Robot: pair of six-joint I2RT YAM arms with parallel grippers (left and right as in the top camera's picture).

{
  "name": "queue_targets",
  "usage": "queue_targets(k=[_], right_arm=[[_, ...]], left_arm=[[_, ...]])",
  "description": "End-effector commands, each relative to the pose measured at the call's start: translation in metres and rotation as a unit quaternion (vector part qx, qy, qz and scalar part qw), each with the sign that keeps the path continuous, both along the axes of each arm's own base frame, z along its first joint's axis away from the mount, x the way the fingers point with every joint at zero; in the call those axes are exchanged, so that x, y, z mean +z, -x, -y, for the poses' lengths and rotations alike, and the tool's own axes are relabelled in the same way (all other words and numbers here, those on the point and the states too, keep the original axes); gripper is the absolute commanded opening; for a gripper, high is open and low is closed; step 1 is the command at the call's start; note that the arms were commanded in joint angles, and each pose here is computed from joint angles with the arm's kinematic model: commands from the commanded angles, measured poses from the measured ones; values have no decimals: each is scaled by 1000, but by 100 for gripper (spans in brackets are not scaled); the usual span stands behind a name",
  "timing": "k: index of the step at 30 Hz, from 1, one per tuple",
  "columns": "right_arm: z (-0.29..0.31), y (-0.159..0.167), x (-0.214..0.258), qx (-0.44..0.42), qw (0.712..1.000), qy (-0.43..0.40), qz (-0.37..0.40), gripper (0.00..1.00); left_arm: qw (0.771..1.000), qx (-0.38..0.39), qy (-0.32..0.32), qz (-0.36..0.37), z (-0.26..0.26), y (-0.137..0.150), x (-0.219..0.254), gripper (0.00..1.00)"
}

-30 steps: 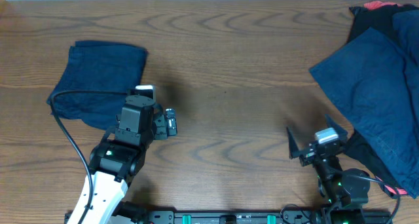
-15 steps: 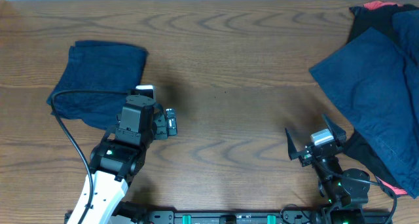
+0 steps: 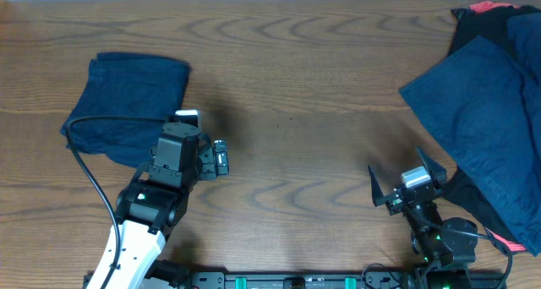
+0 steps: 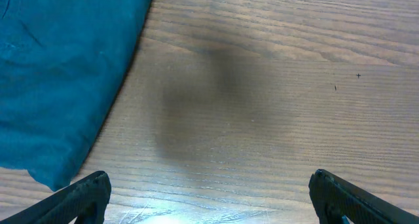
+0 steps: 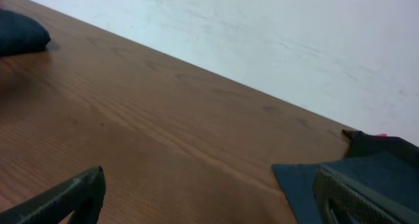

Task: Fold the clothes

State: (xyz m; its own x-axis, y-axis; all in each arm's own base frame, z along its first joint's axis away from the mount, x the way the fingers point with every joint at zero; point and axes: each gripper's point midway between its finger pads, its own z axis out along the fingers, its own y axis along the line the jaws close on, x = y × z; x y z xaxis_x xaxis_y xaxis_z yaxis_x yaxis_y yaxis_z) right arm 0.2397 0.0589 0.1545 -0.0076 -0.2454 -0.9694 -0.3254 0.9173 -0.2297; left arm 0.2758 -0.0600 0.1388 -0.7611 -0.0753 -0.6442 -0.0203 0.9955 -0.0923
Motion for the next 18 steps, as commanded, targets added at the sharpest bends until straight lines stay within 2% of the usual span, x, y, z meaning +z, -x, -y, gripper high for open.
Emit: queue_targets(k=[1, 5, 11, 18], right_arm=[[-6, 2, 1, 15, 1000, 6, 5, 99], [-6, 2, 1, 15, 1000, 6, 5, 99], [-6, 2, 1, 15, 1000, 6, 5, 99], [-6, 2, 1, 15, 1000, 6, 5, 99]], left_arm=[[1000, 0, -8, 2, -3, -1, 1, 98], [1000, 12, -7, 7, -12, 8, 7, 98], [997, 53, 7, 63, -37, 24, 21, 98], [989, 113, 20, 90, -69, 45, -1, 98]])
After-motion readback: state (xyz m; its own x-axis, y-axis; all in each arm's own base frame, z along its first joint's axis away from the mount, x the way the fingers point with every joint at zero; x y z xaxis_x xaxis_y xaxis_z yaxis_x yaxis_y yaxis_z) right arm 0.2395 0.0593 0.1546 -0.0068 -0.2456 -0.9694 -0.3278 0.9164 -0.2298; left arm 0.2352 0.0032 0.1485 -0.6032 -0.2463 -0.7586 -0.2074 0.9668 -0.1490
